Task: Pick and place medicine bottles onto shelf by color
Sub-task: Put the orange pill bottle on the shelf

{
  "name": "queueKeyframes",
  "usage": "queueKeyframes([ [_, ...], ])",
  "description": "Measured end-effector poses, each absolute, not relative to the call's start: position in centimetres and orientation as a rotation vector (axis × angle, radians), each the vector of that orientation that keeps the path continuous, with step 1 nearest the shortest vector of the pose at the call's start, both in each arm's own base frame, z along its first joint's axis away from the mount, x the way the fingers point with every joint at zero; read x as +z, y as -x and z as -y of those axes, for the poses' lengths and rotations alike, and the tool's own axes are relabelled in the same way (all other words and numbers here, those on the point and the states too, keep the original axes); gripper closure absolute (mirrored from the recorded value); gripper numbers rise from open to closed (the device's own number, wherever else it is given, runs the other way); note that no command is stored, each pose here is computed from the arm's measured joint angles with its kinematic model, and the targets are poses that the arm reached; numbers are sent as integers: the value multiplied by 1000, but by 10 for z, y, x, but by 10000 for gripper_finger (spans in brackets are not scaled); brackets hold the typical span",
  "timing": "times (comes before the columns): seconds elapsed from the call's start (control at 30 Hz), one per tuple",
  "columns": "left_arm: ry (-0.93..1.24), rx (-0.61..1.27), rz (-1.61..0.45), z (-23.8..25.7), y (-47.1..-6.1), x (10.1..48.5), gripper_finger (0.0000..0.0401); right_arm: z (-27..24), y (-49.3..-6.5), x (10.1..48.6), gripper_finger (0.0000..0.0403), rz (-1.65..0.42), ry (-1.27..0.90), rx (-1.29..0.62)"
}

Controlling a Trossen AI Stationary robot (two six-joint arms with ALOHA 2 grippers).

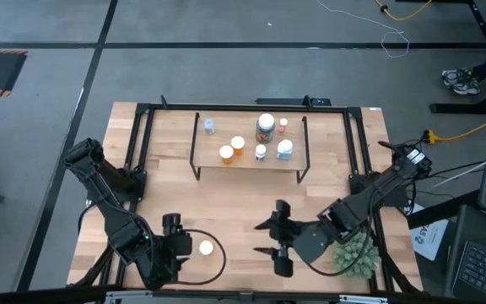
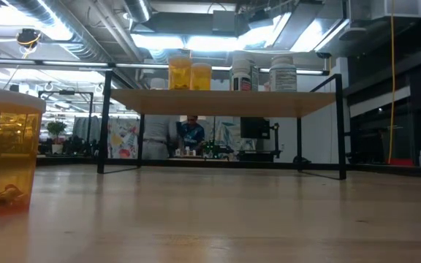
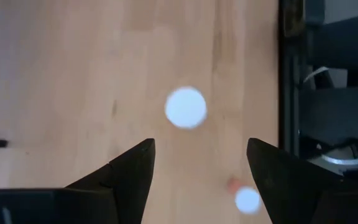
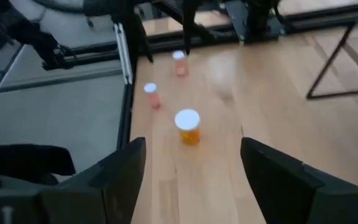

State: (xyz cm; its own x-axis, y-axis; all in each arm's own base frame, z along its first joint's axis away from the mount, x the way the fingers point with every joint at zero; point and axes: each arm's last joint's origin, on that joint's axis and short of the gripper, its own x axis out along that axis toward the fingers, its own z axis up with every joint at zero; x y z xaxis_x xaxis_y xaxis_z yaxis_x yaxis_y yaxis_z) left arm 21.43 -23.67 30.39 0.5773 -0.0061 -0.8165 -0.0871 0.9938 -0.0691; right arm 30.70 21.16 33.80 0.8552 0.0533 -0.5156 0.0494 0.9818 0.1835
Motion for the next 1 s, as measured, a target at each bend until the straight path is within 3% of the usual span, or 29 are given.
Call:
queueKeyframes([
  [0.23,90,-8,-1147,233,-205,299,150,-205,-324,310,138,-478,-128,12],
  [0.6,43,65,-1345,231,-177,294,150,-224,-385,263,138,-502,7,121],
  [1.0,-54,131,-1317,240,-147,294,151,-250,-457,225,138,-586,38,162],
])
